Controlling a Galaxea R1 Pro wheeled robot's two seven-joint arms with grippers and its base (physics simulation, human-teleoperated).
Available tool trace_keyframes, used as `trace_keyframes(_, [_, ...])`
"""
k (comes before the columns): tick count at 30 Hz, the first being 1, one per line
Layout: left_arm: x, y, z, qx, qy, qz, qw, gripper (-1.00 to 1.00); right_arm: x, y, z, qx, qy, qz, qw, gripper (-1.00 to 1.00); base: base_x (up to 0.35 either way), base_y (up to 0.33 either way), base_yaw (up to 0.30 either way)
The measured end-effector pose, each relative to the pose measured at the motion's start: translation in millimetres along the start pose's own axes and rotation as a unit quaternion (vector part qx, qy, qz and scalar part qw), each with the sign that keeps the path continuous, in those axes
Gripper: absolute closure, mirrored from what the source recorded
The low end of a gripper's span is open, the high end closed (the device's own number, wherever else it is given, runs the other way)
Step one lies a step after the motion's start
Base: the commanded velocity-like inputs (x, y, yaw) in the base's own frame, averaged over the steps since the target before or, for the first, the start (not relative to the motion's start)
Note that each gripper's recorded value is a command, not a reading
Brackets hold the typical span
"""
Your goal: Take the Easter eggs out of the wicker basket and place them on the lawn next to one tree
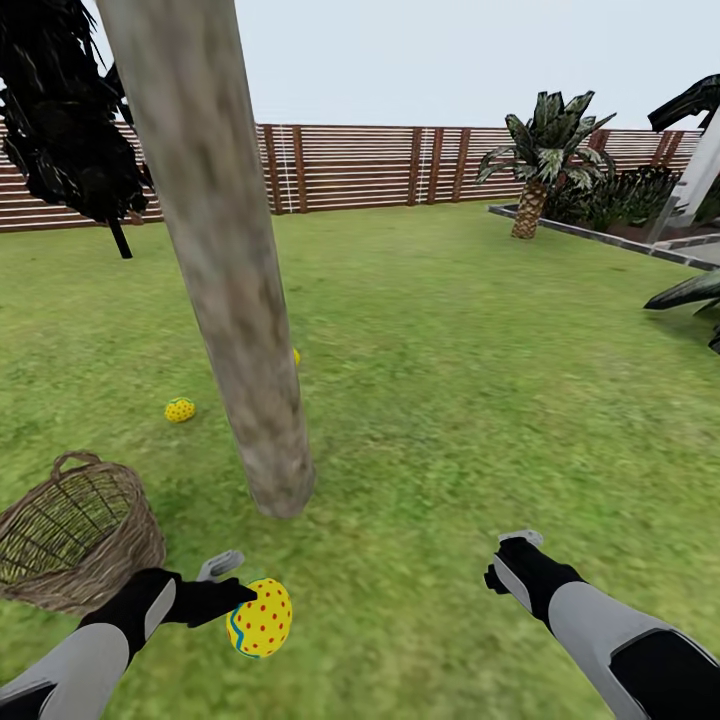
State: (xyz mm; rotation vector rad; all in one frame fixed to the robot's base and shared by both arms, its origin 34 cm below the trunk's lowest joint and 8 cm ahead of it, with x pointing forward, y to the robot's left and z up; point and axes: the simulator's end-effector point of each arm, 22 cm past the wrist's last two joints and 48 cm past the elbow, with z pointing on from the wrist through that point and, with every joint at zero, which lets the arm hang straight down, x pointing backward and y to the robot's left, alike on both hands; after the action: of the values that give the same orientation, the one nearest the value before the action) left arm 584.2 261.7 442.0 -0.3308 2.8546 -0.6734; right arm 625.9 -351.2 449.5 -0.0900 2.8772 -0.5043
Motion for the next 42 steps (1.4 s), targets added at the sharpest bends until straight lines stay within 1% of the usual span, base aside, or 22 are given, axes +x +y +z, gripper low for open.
trace_keyframes(42, [26.1,43.1,72.4,0.000,-0.001,0.000,1.0000,1.00,32.2,31.3,75.8,-0.001,-0.001,0.000,1.0000,-1.00,0.000,0.000,0.000])
